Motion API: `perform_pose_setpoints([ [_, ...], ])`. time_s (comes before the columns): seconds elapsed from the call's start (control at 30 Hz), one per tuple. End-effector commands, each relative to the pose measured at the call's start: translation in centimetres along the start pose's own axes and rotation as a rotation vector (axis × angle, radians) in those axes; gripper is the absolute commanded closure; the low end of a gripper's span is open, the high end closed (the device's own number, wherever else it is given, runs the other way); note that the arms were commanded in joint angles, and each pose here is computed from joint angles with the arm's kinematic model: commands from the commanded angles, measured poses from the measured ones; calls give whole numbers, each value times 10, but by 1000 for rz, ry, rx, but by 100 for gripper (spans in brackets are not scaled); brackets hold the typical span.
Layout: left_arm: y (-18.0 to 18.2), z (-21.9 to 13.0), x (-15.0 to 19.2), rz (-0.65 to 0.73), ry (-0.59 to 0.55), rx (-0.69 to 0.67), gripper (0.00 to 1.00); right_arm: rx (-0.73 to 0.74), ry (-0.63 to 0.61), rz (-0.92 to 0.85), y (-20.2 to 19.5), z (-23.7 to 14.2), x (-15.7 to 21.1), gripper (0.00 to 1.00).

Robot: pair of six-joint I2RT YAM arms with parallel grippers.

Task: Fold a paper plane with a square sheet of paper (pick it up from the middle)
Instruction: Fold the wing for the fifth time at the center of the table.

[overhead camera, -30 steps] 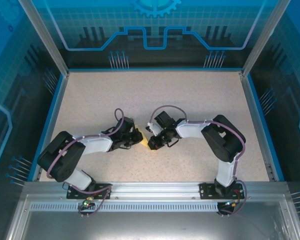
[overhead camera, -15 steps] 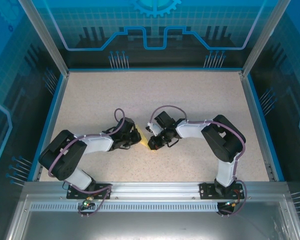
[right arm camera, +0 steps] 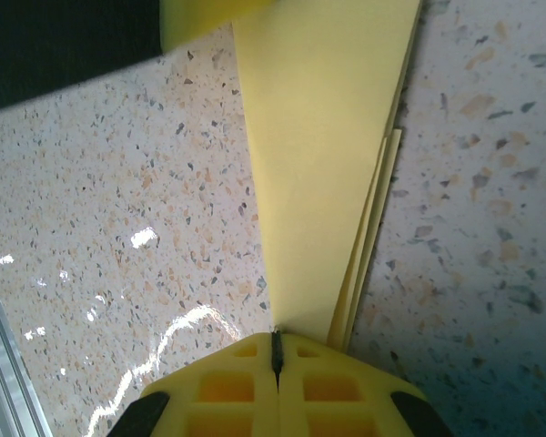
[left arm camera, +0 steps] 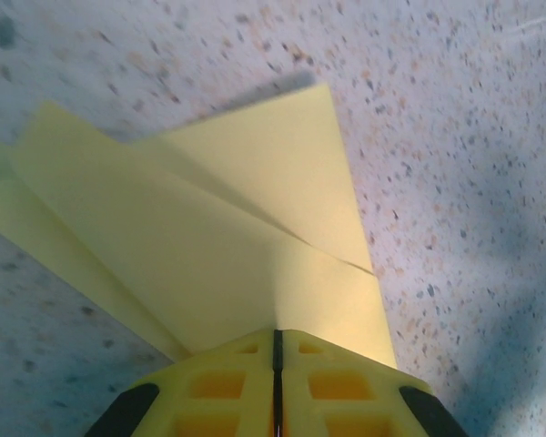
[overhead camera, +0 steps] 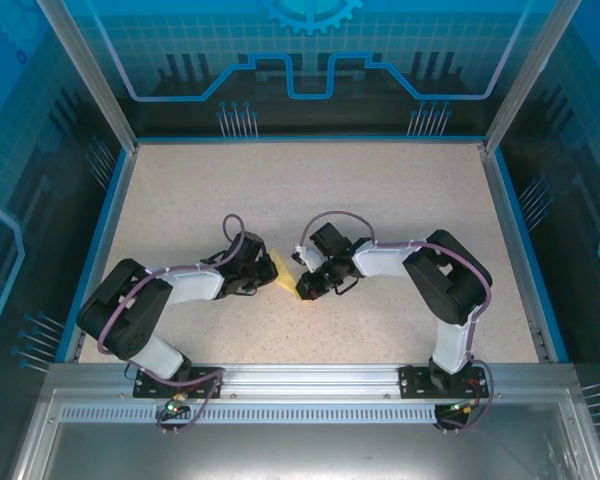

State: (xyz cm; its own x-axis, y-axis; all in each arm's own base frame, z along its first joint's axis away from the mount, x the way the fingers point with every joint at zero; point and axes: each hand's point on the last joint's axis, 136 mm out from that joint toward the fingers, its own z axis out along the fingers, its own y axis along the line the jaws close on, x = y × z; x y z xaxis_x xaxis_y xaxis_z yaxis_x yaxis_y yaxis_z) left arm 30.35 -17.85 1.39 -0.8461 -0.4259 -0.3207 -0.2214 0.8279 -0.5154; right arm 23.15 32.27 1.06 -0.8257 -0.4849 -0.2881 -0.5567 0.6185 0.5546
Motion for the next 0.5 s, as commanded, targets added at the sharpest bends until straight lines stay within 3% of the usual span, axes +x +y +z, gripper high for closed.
perform_pose_setpoints([
  [0.0, 42, -2, -22, -9, -64, -148, 91, 121, 162, 106, -36, 8, 54, 100],
  [0.47, 72, -5, -61, -62, -107, -166, 90, 126, 158, 103, -38, 7, 52, 100],
])
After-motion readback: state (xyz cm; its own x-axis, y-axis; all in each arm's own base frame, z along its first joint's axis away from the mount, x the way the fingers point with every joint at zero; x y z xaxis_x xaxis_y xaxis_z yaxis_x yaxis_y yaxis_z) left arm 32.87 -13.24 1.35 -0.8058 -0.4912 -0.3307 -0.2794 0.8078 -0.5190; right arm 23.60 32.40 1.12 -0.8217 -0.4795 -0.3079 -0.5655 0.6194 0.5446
